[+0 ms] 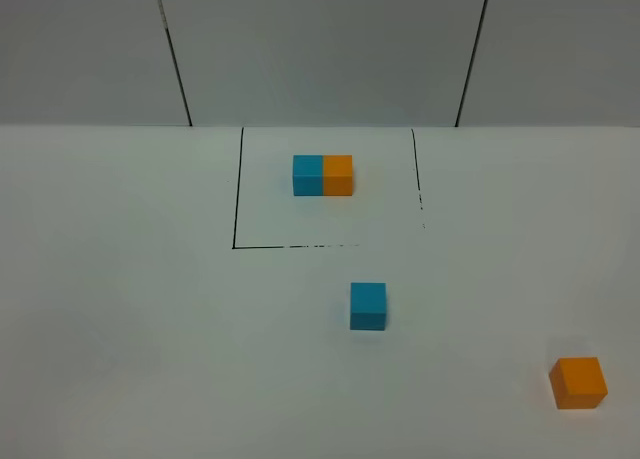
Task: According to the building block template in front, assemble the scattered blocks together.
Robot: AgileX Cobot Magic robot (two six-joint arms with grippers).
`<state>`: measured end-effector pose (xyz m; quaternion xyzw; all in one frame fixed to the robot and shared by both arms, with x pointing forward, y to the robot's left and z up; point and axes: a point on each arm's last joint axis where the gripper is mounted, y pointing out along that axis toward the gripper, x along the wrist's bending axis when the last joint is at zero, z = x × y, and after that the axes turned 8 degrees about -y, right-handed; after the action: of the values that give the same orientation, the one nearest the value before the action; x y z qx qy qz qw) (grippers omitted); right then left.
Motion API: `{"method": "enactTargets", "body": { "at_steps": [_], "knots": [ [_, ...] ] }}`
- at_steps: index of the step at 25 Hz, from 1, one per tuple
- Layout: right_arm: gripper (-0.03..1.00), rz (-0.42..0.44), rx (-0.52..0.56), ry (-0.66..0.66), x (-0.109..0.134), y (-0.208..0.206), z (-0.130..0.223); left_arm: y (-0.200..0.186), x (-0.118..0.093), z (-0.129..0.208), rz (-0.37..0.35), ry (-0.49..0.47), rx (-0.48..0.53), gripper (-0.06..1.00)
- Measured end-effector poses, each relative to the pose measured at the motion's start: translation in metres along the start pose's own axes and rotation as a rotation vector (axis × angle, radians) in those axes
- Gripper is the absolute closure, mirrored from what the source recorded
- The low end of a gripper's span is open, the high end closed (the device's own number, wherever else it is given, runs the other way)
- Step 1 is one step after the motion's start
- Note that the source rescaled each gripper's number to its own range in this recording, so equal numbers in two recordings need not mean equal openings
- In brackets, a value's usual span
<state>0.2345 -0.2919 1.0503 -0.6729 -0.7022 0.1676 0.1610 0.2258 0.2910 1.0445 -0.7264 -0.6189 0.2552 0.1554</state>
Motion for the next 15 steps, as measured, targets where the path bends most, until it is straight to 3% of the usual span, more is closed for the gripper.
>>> {"method": "enactTargets", "body": {
  "at_steps": [9, 13, 15],
  "knots": [
    [0.14, 0.067, 0.004, -0.007, -0.006, 0.000, 0.000, 0.000, 0.000, 0.000, 0.000, 0.000, 0.000, 0.28],
    [-0.01, 0.070, 0.034, 0.004, -0.007, 0.007, -0.010, 0.000, 0.000, 0.000, 0.000, 0.000, 0.000, 0.28],
    [-0.03, 0.074, 0.050, -0.006, -0.009, 0.015, -0.024, 0.000, 0.000, 0.000, 0.000, 0.000, 0.000, 0.28]
  ]
}}
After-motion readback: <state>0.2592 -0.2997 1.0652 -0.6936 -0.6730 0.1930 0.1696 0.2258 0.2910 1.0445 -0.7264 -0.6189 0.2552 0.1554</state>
